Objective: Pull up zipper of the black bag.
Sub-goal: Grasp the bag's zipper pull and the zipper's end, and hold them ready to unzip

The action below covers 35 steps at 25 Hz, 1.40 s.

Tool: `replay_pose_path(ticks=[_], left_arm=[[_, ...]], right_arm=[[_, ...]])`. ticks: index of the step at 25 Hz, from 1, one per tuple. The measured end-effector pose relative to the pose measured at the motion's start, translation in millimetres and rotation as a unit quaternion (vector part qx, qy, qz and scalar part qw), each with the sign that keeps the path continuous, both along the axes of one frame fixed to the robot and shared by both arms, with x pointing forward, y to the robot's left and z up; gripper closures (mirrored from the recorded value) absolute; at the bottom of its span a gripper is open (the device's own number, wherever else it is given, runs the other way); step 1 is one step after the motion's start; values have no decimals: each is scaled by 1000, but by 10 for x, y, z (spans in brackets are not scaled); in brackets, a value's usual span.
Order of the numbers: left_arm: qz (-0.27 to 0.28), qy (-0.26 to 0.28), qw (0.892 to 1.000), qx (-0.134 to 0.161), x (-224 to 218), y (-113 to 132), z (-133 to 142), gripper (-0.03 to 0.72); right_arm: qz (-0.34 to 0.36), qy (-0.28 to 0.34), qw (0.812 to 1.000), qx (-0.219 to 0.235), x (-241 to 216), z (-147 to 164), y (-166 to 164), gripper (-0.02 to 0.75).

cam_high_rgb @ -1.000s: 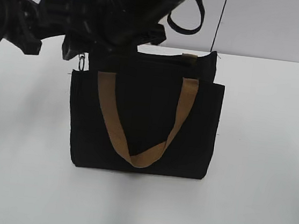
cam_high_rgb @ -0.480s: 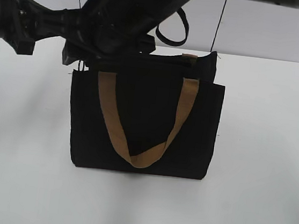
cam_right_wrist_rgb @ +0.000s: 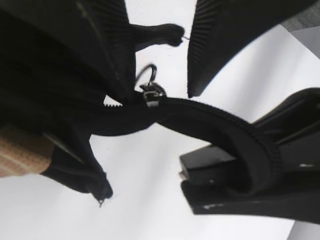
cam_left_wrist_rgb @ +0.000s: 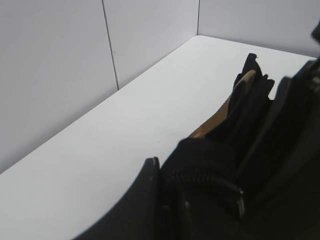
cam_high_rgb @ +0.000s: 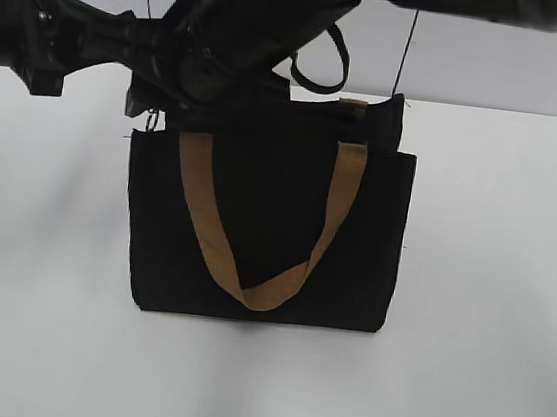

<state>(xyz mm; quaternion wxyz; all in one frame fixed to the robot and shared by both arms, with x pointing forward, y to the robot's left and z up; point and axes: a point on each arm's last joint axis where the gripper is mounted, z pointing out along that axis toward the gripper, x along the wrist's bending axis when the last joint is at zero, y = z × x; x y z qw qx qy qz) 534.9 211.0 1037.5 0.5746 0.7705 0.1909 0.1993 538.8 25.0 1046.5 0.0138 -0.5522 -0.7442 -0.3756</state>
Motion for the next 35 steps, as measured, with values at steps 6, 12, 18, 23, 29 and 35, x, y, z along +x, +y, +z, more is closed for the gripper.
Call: replay_pose_path(ticks=[6,12,18,23,29,35], left_arm=[[-2,0,1000,-5,-3,-4,8,664],[-2,0,1000,-7,-4,-5,9,664],[-1,8,1000,-12,-5,-6,10,664],[4,35,999,1,-13,3,-34,664],[19,148,988,37,-71,38,-187,664],[79,273,958,-33,-88,77,-223,664]], right_arm=[[-5,13,1000,-11,31,-134,27,467],[-6,1,1000,-26,48,-142,5,583],[4,-6,999,-51,47,-161,-21,750],[39,-25,997,-69,-29,-5,-80,751],[90,-55,992,-63,-169,311,-170,752],[154,-31,986,-53,-176,305,-230,752]])
